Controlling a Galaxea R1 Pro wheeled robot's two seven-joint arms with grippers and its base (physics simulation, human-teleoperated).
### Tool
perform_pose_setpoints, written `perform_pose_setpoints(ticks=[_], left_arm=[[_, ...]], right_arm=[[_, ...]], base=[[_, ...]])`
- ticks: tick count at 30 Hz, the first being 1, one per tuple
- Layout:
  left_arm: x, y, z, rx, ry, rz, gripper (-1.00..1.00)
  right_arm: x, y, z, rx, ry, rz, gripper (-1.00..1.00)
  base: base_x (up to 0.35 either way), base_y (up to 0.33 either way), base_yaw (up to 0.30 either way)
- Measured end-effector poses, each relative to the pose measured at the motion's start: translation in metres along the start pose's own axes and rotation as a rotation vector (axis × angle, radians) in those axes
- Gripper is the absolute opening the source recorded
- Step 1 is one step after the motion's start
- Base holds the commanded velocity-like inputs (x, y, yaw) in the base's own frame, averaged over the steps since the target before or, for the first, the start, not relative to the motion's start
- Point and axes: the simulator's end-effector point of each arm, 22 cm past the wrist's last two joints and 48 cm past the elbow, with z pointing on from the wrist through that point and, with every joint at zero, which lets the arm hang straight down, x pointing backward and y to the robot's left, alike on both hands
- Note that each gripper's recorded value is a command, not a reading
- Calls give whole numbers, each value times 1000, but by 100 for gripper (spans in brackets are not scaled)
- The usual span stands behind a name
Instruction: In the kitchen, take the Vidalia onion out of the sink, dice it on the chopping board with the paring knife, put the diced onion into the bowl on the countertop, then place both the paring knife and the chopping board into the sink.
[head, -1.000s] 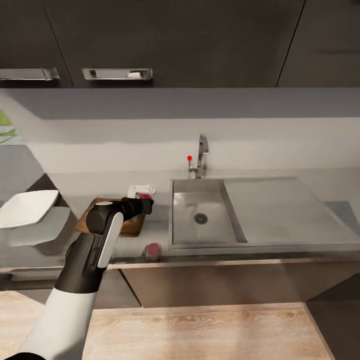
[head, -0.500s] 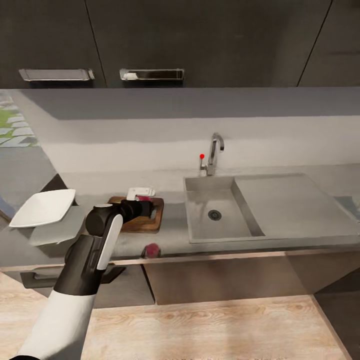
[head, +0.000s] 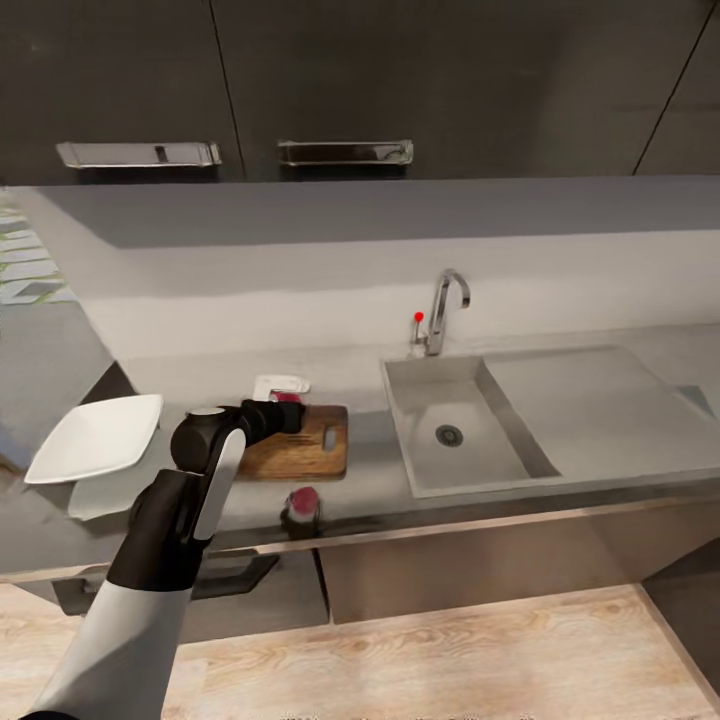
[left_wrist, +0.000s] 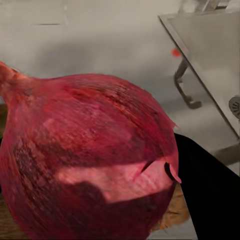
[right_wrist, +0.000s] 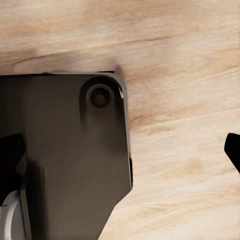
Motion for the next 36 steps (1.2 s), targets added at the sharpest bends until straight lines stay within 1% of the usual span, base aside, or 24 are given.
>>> perform_pose_setpoints(ticks=[6, 21, 36], left_arm=[[2, 0, 0, 0, 3, -1, -100], [9, 0, 1, 0, 13, -4, -100], [25, 2, 13, 1, 47, -9, -100]], right_arm=[[0, 0, 0, 0, -1, -1, 100], [0, -1, 0, 1, -1, 1, 100], [7, -1, -2, 2, 22, 0, 100]], base=[[-65, 55, 0], [-2, 2, 0], [0, 0, 0]])
